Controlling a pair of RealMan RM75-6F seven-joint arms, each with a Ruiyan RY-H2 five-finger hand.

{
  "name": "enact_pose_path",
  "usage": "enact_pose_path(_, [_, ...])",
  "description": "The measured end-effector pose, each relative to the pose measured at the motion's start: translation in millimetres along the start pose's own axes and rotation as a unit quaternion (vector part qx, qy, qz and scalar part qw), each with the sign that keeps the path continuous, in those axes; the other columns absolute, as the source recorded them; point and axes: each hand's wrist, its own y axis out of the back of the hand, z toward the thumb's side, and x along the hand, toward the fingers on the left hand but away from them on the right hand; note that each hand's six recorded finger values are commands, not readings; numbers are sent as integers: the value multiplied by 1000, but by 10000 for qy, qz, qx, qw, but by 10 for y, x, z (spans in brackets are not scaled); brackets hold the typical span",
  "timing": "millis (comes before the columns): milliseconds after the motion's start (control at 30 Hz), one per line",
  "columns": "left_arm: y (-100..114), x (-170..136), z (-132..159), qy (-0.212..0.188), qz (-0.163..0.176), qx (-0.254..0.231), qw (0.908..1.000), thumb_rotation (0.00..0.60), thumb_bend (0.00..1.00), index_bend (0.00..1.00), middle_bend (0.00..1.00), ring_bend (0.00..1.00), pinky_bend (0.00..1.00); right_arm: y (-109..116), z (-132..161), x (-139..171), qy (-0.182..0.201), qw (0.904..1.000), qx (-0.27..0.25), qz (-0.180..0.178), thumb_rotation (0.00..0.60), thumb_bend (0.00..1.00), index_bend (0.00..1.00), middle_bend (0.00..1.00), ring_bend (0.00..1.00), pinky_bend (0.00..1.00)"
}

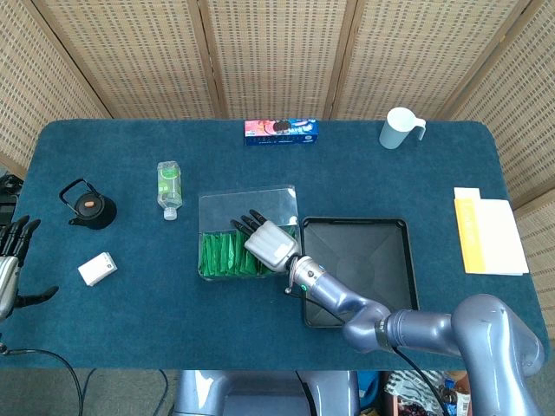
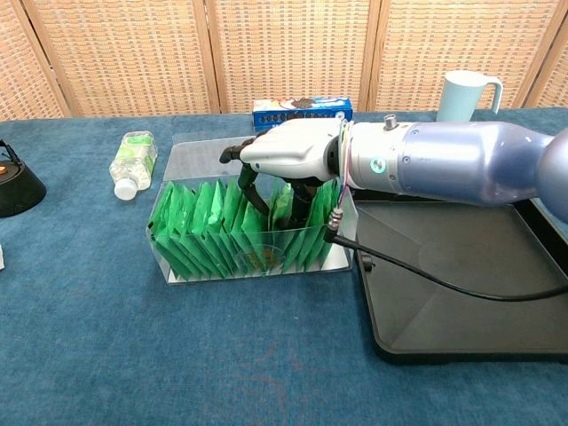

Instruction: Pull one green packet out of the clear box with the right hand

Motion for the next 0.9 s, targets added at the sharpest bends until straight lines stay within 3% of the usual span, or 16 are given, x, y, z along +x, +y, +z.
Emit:
enact_pose_path(200, [2, 1, -2, -12, -4, 0, 10000, 600, 72, 0, 0, 0, 0, -8, 17, -10, 20, 10000, -42, -61, 600, 541, 651, 81, 0, 82])
enact_pose_path(667, [7, -2, -8, -12, 0, -12, 10000, 600, 72, 0, 0, 0, 0, 13, 49, -16, 65, 9998, -57, -203, 600, 595, 659, 91, 0, 90])
enact_pose_path(900, [-3, 6, -6, -16, -23, -17, 10000, 600, 72, 0, 0, 0, 0, 211, 118, 66, 214, 9985, -182, -461, 600, 595, 659, 93, 0, 93])
